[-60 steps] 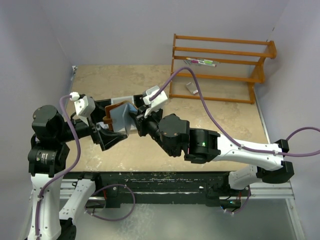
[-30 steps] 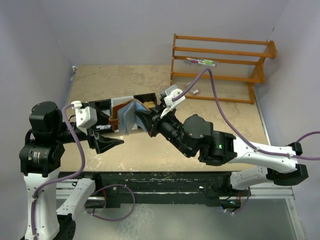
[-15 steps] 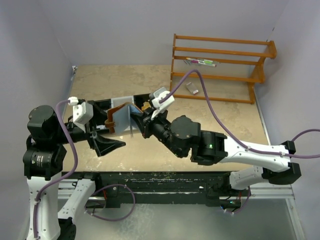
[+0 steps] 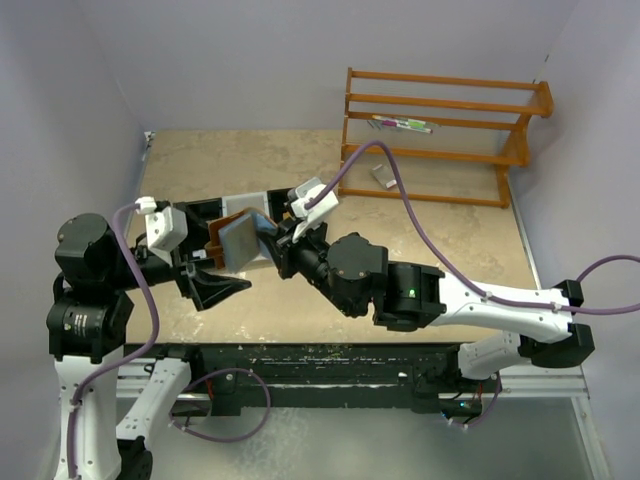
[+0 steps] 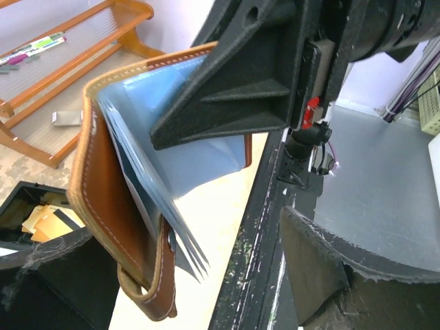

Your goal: Take the credit cards out of the card holder

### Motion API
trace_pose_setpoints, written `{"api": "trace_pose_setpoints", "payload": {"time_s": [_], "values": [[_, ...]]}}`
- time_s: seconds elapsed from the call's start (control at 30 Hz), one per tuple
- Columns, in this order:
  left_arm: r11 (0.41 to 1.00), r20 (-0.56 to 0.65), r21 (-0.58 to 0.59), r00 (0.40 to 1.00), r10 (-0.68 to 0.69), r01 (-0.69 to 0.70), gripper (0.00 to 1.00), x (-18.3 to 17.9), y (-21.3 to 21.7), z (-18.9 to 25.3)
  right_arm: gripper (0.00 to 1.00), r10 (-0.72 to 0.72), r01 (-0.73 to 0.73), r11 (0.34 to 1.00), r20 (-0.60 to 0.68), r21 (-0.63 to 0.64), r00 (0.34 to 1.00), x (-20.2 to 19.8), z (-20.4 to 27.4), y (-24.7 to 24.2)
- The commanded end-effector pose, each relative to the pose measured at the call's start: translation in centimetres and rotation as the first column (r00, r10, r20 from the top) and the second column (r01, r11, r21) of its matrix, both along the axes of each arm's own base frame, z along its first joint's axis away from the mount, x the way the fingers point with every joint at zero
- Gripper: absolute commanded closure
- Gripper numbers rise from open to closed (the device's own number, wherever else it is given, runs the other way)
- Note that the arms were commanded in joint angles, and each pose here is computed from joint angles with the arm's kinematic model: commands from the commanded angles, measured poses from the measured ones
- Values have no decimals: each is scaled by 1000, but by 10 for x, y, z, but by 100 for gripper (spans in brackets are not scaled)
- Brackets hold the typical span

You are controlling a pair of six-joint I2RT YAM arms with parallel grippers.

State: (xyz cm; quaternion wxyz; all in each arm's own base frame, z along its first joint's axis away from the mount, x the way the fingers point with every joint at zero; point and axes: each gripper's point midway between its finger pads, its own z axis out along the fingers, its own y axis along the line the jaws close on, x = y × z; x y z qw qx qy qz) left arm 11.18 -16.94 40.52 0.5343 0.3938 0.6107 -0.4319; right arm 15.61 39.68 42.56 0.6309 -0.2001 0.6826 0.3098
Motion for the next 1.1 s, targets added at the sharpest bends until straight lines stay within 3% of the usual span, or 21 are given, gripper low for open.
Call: {"api": "trace_pose_setpoints", "payload": {"time_s": [0.0, 0.17, 0.57, 0.9, 1.07], "values": [[998, 98, 50, 994, -42, 37, 14, -10, 1, 0, 100, -2, 1, 990, 13, 139, 1000, -3, 43, -13], [992, 131, 116, 989, -63, 48, 24, -14, 4, -6, 100, 2, -5, 989, 16, 147, 1000, -4, 43, -18], [994, 120, 85, 989, -82, 72, 52, -11, 1, 5, 100, 29, -31, 989, 13, 142, 999, -9, 41, -19], [994, 110, 84, 990, -84, 75, 64, -12, 1, 2, 100, 59, -61, 988, 17, 143, 998, -14, 40, -17], [993, 104, 80, 990, -99, 90, 66, -15, 0, 1, 100, 68, -70, 987, 19, 148, 998, -15, 40, -18]]}}
